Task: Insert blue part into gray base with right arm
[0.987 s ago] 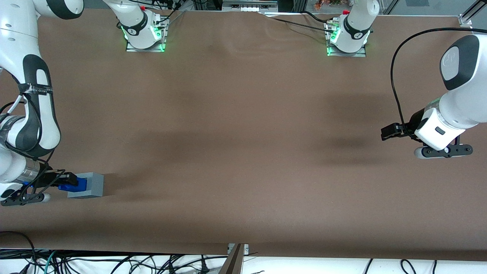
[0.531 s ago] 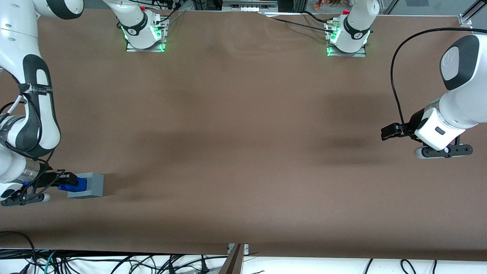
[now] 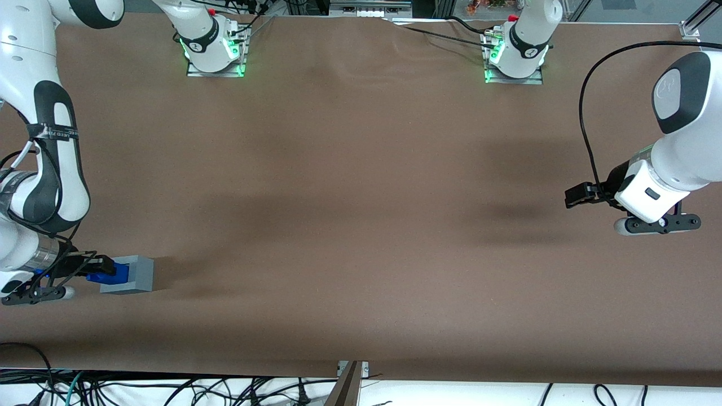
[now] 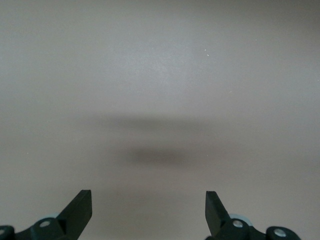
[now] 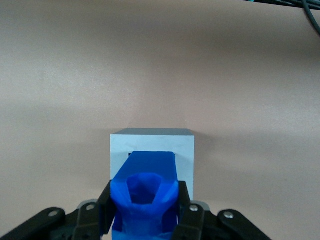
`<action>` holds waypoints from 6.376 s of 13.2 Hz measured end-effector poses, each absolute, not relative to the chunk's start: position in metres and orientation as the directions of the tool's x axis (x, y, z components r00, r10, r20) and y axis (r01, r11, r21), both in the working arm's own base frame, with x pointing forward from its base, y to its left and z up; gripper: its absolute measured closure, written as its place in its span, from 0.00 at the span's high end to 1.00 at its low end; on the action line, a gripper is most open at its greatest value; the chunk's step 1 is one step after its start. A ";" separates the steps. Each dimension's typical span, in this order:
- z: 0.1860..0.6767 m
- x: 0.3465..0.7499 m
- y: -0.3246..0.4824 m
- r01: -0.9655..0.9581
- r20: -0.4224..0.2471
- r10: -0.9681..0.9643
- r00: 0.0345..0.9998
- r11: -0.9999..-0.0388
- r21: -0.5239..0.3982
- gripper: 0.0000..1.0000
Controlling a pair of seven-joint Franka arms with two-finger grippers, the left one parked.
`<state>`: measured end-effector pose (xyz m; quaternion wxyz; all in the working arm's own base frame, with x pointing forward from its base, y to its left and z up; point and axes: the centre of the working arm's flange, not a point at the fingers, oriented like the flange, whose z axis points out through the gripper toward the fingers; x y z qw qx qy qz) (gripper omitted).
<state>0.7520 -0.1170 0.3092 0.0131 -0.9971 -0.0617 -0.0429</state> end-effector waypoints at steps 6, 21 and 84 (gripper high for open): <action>0.309 0.752 -0.117 0.124 0.087 0.122 0.989 -0.992 -0.021 0.51; 0.318 0.756 -0.116 0.128 0.106 0.126 0.986 -0.992 -0.015 0.51; 0.591 0.614 -0.061 0.174 0.051 0.173 0.984 -0.985 -0.014 0.99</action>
